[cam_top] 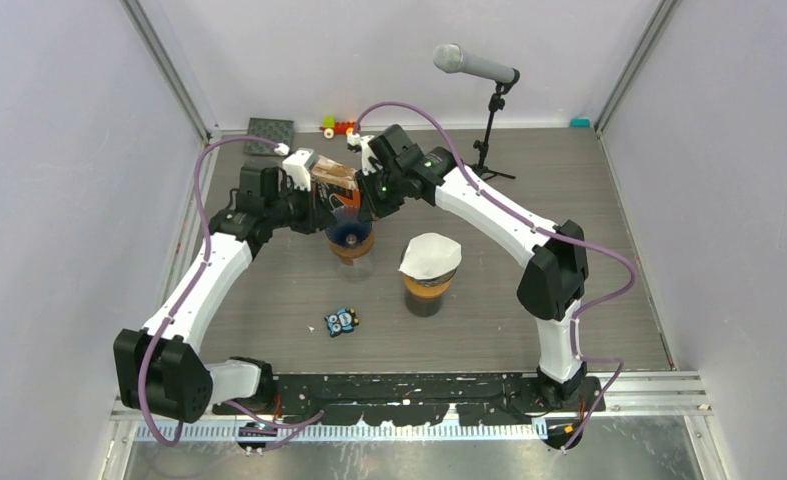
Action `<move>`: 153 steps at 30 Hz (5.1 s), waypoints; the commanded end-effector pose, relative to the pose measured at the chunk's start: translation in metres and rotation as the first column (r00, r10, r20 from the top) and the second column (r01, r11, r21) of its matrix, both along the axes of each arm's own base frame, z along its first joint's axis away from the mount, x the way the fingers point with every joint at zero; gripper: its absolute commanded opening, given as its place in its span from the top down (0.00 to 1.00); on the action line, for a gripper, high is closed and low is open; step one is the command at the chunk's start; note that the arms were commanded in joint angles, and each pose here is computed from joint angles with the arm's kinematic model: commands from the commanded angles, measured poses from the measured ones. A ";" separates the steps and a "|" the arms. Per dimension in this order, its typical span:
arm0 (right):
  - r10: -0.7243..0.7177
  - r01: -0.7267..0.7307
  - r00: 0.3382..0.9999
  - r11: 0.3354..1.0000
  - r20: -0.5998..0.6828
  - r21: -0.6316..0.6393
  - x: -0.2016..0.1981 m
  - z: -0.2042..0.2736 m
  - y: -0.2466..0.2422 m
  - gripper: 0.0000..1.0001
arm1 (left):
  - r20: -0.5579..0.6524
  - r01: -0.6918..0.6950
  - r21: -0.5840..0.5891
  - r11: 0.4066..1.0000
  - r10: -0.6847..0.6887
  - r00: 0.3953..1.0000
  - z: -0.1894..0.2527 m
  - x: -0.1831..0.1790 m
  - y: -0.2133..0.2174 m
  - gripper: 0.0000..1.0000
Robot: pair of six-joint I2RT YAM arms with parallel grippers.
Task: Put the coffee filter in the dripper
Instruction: Place the coffee dripper in the dripper holder, then move the coffee filter holder to the center of the board.
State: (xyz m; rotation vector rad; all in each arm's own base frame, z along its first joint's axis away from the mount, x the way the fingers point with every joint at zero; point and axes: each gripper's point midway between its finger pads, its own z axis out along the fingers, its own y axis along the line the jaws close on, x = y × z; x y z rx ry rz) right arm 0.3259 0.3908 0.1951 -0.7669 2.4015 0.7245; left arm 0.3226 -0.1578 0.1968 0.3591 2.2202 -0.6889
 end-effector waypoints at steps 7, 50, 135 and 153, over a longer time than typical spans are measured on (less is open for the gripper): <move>0.071 -0.085 0.995 0.973 -0.072 -0.215 -0.021 -0.086 -0.012 1.00 | -0.208 0.095 0.185 0.978 -0.055 0.977 -0.081 -0.037 0.013 1.00; 0.146 -0.130 0.988 0.958 0.047 -0.256 -0.037 -0.097 -0.009 0.99 | -0.103 0.206 0.239 0.949 -0.186 0.977 -0.080 -0.049 0.003 1.00; 0.421 -0.412 0.854 0.906 0.307 -0.098 -0.079 0.074 -0.132 0.46 | 0.190 -0.213 0.169 0.962 0.180 0.965 0.003 0.173 -0.003 0.62; 0.410 -0.404 0.857 0.911 0.312 -0.086 -0.077 0.087 -0.131 0.46 | 0.256 -0.240 0.184 0.953 0.189 0.948 0.027 0.174 0.017 1.00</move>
